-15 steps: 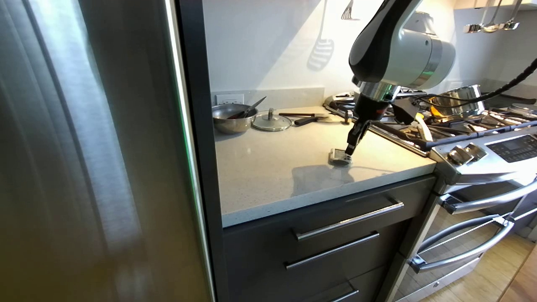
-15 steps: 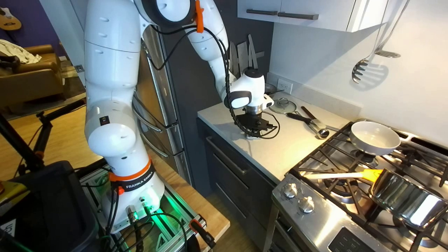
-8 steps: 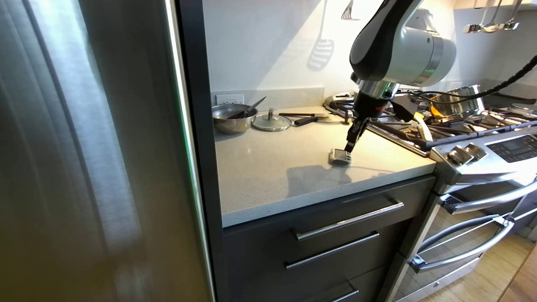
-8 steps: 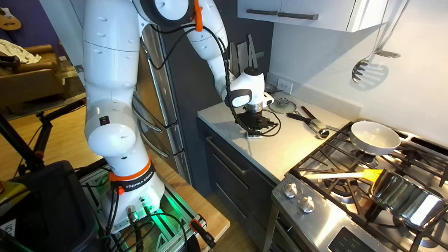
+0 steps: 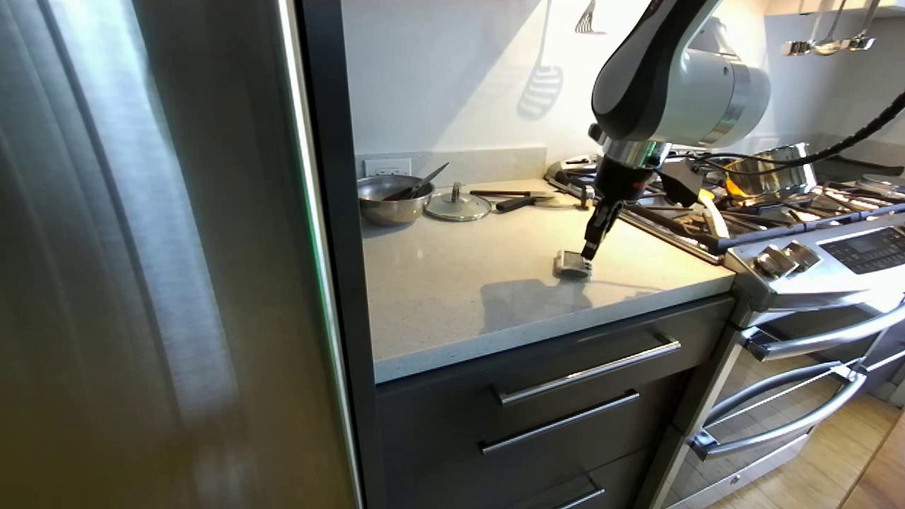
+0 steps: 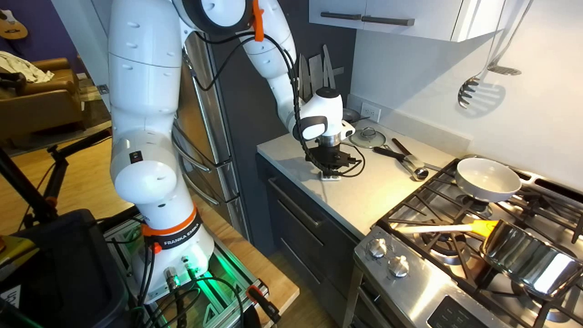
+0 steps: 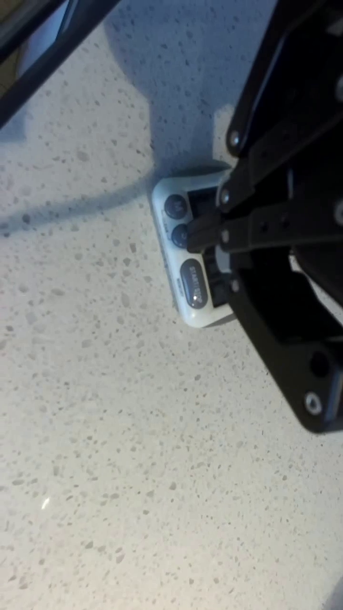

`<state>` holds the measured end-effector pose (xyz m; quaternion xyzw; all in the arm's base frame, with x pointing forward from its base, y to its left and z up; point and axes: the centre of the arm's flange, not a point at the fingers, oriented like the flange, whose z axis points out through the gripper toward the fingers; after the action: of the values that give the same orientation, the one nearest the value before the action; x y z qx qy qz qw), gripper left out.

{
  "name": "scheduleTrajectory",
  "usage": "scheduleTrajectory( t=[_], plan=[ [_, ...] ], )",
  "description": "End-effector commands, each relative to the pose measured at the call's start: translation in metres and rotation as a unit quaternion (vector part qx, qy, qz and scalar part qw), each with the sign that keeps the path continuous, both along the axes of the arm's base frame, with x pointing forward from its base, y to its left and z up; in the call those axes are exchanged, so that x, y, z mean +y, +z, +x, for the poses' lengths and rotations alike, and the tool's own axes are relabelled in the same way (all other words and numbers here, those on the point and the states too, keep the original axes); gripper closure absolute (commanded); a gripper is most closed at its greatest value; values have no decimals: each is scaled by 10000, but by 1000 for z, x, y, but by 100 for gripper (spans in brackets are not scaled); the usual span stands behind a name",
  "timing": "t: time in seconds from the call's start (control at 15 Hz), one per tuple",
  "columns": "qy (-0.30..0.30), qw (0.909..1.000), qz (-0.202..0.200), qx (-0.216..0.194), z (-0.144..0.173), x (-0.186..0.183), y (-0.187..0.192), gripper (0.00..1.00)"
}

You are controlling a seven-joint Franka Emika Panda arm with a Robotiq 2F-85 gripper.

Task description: Press the remote

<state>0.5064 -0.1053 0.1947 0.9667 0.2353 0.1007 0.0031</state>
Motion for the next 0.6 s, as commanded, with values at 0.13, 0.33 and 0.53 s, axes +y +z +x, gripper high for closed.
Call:
scheduleTrajectory(
  t=[0.13,0.33,0.53],
  plan=[
    [-23,9999,1,144,-10,0,-11,100],
    [-47,9999,45,125,-10,-1,-17,100],
    [-59,9999,67,121,-9,-3,-20,100]
  ],
)
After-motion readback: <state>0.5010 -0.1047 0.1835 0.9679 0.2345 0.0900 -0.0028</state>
